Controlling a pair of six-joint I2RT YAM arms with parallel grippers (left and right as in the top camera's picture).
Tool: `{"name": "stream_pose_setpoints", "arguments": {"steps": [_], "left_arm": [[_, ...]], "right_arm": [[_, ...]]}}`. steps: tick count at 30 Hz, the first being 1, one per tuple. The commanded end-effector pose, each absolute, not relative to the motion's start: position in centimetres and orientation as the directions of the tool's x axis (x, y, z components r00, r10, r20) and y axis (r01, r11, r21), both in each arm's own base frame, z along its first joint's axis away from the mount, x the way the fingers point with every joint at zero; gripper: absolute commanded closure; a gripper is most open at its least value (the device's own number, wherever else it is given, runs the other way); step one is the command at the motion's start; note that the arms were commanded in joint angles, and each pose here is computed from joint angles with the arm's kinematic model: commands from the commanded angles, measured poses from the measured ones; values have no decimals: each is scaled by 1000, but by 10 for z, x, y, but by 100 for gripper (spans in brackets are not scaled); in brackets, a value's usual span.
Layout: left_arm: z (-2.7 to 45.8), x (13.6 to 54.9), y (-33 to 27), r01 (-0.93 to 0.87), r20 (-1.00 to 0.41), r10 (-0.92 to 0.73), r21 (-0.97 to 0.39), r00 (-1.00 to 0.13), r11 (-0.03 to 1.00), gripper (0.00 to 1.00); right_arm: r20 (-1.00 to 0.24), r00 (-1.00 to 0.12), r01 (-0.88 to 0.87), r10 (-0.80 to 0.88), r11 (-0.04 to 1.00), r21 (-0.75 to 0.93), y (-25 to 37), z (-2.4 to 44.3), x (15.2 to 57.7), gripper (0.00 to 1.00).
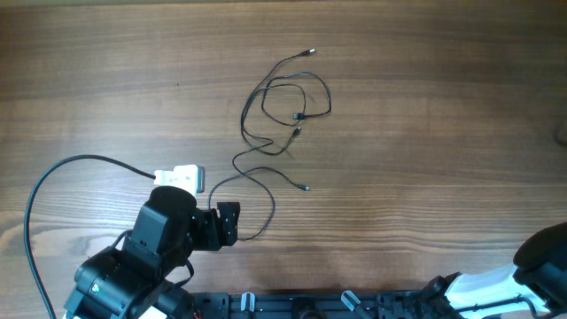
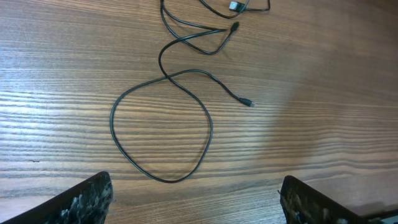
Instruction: Untangle cables
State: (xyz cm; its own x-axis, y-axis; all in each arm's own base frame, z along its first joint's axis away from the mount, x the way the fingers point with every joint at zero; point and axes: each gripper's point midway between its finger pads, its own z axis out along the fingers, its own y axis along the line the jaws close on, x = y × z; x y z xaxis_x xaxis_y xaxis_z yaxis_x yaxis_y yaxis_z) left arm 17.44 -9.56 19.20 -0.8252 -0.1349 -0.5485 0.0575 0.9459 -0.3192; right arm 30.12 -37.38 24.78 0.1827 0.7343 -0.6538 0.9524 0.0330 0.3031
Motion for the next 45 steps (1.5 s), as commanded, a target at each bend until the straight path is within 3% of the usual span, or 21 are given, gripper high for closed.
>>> {"name": "stream_pose_setpoints", "arguments": {"steps": [1,5,7,12,15,20,23,26,29,33,35,38,42,45], "left_arm": [[195,174,-99,81,-553,-122,-329,-824,941,12],[195,174,-99,81,-553,-122,-328,-824,941,12],[195,174,-99,81,-554,-122,-328,-824,941,12],[195,175,-97,75,-558,-124,-321,-821,944,14],[195,175,-97,75,-558,-124,-321,-820,944,14],[196,181,-84,31,-590,-138,-266,-795,963,16],[196,188,-63,-99,-614,-222,-227,-757,969,17],[201,193,-33,-289,-662,-341,-191,-668,938,16],[203,193,-15,-393,-684,-403,-181,-608,901,16],[203,189,21,-548,-701,-478,-147,-529,823,15],[202,186,37,-620,-699,-525,-147,-486,770,15],[201,180,58,-708,-688,-592,-159,-420,688,14],[199,176,69,-755,-673,-636,-174,-378,632,14],[199,175,69,-756,-669,-640,-176,-378,631,14]], "right_arm": [[-543,87,891,835,178,417,-338,239,349,0],[-496,-293,690,817,540,482,-267,239,399,0],[-469,-442,562,765,643,520,-222,239,415,0],[-413,-694,394,590,791,469,-139,220,418,0],[-341,-867,208,364,885,416,-67,202,404,0],[-245,-969,-62,43,912,406,46,169,380,0],[-233,-962,-228,-143,889,398,98,152,363,0],[-231,-884,-466,-406,798,381,158,137,329,0],[-250,-777,-630,-579,704,327,201,133,306,0],[-320,-526,-850,-788,500,164,251,130,288,0],[-316,-394,-911,-863,412,10,262,125,294,0],[-337,-215,-964,-917,254,-74,288,121,291,0],[-394,-180,-965,-901,239,-107,319,101,309,0],[-343,-198,-969,-918,235,-71,320,68,309,0]]}}
